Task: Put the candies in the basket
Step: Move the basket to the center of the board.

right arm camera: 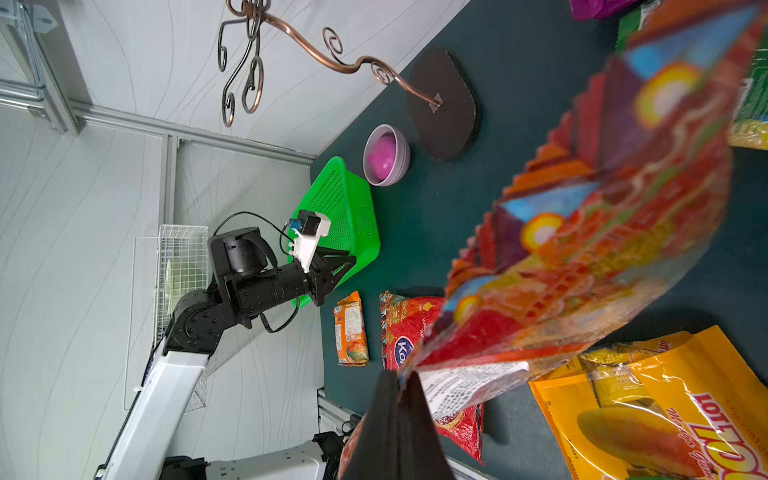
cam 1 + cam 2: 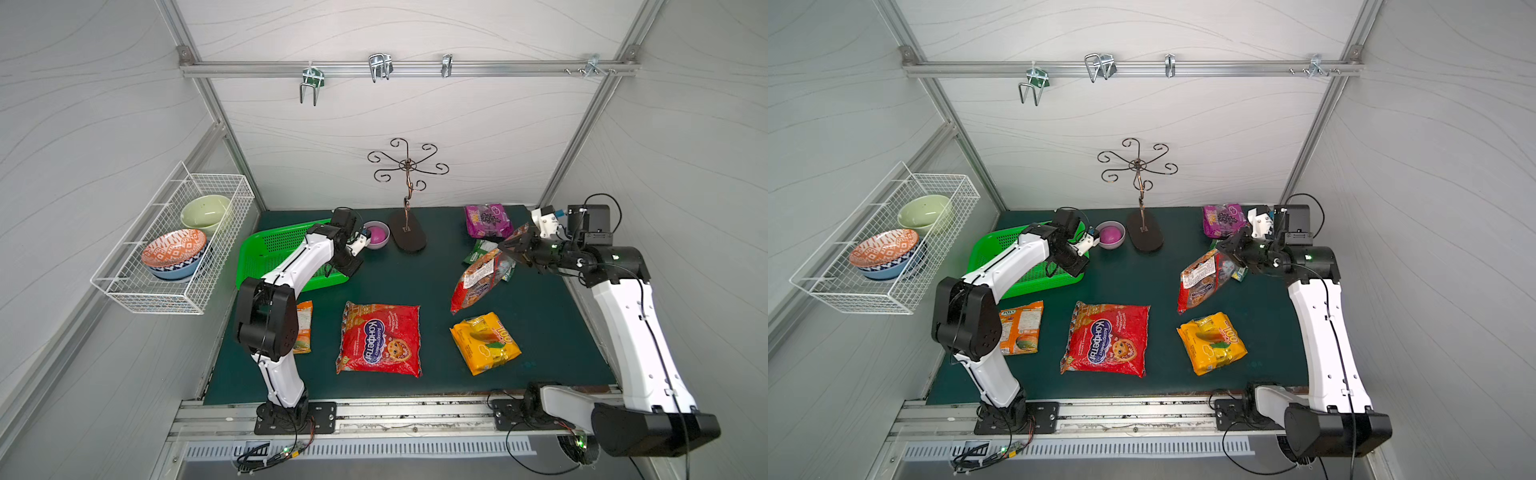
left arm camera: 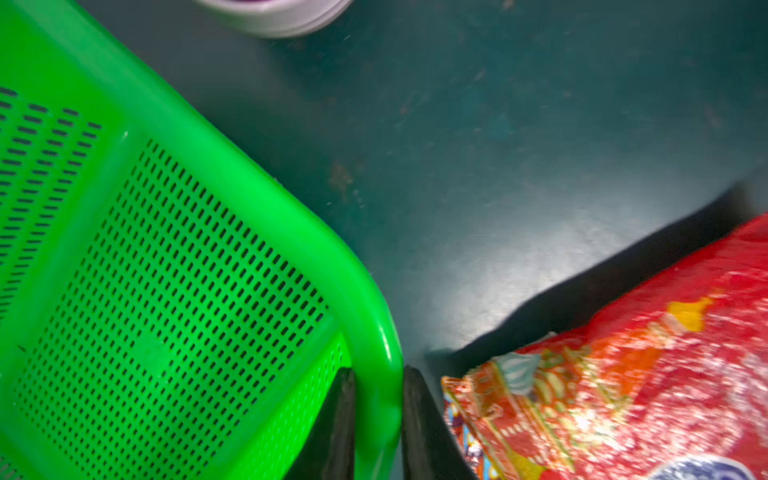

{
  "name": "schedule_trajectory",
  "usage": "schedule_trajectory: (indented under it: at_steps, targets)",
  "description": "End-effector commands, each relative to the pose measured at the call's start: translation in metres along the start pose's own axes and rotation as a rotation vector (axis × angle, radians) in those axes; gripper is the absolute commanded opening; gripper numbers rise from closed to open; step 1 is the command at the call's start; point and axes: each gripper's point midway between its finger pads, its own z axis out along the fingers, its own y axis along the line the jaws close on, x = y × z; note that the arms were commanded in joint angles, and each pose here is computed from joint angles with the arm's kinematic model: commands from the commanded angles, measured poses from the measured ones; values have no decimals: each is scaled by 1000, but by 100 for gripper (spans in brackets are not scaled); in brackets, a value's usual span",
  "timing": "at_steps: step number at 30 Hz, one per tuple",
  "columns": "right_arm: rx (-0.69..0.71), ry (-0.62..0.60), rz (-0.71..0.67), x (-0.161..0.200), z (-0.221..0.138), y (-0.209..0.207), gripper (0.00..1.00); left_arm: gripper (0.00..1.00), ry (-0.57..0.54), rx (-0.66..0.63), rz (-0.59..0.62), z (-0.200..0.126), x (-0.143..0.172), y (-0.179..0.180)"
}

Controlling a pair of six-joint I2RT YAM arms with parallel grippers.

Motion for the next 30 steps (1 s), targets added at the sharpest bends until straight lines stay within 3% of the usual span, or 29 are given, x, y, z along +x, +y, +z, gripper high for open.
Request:
schedule_trajectory:
  at_steps: [1, 8, 12, 13, 15, 17, 21, 26, 30]
  targets:
    - [-118, -48, -110, -7, -7, 38, 0, 10, -70, 80, 35, -3, -19, -36]
    - [-143, 11, -137, 7, 8, 45, 0, 13, -28, 133, 100, 7, 3, -69]
    - [-115, 46, -198, 19, 24, 52, 0, 30, -37, 150, 111, -6, 2, -73]
    - [-109, 56, -213, 22, 29, 53, 0, 37, -52, 149, 118, -13, -2, -72]
    - [-129, 78, -224, 26, 36, 59, 0, 62, -89, 172, 136, -36, -10, -76]
    - [-169, 111, -238, 29, 42, 67, 0, 73, -114, 234, 172, -60, -16, -86]
    - [-227, 181, -380, 37, 44, 87, 0, 80, -165, 327, 216, -103, -27, -101]
    - [-136, 267, -675, 54, 46, 83, 0, 88, -268, 411, 307, -153, -39, -117]
    - [-211, 184, -774, 53, 27, 105, 0, 90, -357, 416, 363, -176, -55, -120]
